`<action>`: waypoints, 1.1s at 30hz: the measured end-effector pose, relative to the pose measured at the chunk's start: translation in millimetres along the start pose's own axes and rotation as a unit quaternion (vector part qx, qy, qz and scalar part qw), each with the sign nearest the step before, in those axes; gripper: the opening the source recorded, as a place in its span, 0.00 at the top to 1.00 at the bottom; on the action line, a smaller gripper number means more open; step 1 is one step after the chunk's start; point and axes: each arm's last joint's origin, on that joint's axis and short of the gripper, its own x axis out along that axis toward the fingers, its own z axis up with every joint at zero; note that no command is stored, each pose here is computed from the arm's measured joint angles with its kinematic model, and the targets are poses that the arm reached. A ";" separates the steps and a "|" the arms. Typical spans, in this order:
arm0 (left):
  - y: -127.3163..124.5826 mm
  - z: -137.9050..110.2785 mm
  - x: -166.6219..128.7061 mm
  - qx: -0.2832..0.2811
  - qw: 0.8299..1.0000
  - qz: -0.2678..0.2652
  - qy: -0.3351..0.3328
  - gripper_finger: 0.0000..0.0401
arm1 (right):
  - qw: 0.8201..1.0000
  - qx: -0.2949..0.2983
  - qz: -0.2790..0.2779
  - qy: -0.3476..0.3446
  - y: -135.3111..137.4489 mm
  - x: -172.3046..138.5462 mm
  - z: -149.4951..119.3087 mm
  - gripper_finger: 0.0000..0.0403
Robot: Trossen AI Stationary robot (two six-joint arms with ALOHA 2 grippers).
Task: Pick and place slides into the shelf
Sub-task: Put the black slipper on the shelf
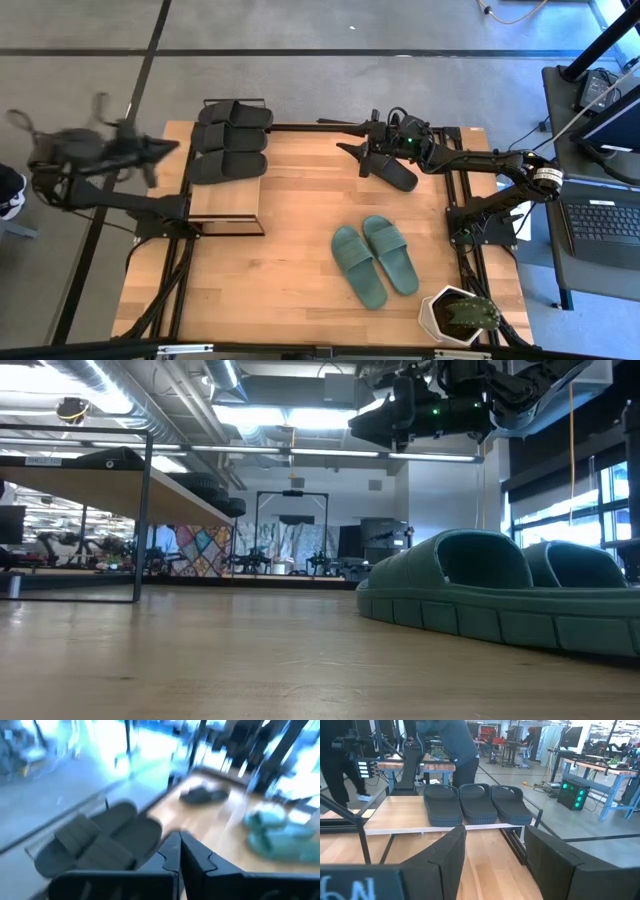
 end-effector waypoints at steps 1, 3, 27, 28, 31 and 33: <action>6.8 -3.2 -9.1 -0.004 1.000 -0.005 -0.027 1.00 | 1.000 0.000 0.000 0.000 0.0 0.0 0.0 0.50; 19.1 -10.0 -25.2 -0.012 0.997 -0.015 -0.073 1.00 | 1.000 0.000 0.000 0.000 0.0 0.0 0.0 0.50; 47.8 -73.9 -38.1 0.022 0.995 -0.018 -0.097 1.00 | 1.000 0.015 0.000 0.007 0.0 -0.1 -1.4 0.50; 46.5 -74.9 -35.5 0.026 0.995 -0.017 -0.092 1.00 | 1.000 0.016 0.000 0.010 0.2 -0.1 -2.0 0.50; 45.0 -76.5 -32.4 0.031 0.996 -0.017 -0.083 1.00 | 0.999 0.021 0.001 0.030 0.5 -0.2 -6.0 0.50; 44.5 -77.6 -31.0 0.034 0.996 -0.016 -0.078 1.00 | 0.998 0.028 -0.004 0.052 0.6 -0.6 -10.3 0.50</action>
